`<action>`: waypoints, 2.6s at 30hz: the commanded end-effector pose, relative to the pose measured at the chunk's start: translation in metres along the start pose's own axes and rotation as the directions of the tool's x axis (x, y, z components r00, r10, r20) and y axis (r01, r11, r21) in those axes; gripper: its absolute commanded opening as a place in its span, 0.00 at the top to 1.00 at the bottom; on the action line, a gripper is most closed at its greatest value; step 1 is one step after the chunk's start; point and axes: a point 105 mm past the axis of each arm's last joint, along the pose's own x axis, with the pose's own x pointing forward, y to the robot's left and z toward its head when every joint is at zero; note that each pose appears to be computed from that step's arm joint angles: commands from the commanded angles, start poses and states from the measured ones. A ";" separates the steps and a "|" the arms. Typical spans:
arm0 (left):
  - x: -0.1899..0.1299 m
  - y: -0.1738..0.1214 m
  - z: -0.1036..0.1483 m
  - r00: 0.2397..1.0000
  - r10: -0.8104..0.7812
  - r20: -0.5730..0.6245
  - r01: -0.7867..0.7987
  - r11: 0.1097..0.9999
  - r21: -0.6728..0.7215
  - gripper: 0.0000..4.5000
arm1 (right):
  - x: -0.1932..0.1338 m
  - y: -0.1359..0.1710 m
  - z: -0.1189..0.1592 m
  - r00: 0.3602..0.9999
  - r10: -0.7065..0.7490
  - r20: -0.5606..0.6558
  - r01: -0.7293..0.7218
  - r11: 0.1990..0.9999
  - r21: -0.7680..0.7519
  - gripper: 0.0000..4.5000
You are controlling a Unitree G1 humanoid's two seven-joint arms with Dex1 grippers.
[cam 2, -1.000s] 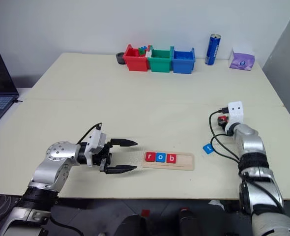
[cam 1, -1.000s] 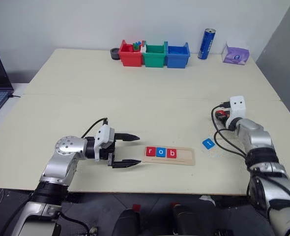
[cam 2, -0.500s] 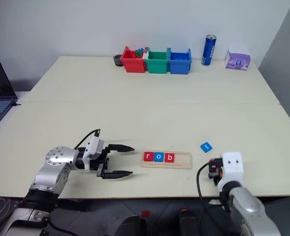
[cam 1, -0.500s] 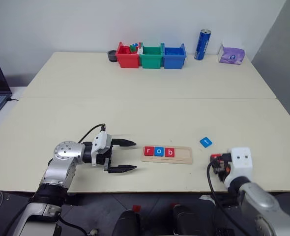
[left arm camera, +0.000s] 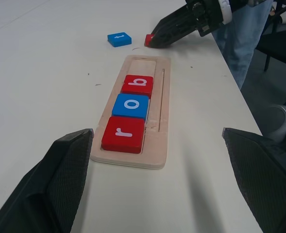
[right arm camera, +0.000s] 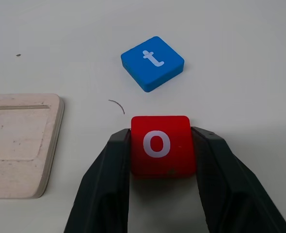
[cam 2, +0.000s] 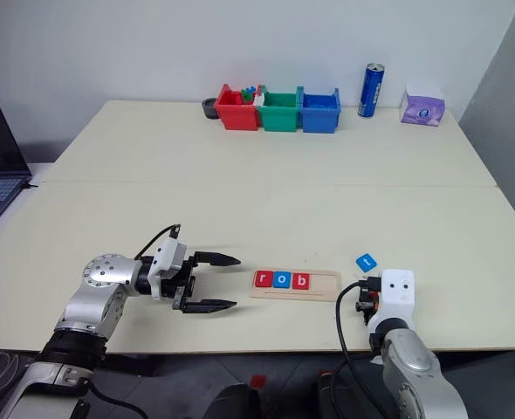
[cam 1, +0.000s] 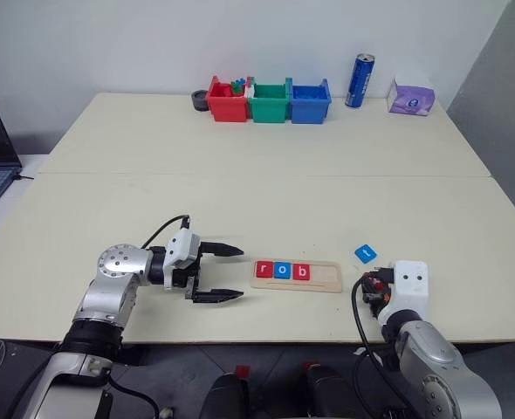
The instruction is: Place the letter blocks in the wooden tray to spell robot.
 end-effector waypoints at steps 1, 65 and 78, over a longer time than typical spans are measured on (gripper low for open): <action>0.000 0.001 0.010 1.000 0.002 0.006 -0.003 0.999 0.037 0.00 | -0.003 0.002 0.010 0.999 0.004 0.051 -0.006 0.999 0.041 0.40; 0.001 -0.001 0.028 0.999 0.048 -0.023 -0.047 0.998 0.038 0.00 | 0.027 0.059 0.050 0.563 0.681 -0.468 -0.783 0.257 -0.567 0.68; 0.002 -0.002 0.026 0.998 0.059 -0.017 -0.059 0.998 0.038 0.00 | 0.028 0.053 0.050 0.549 0.661 -0.511 -0.782 0.191 -0.593 0.68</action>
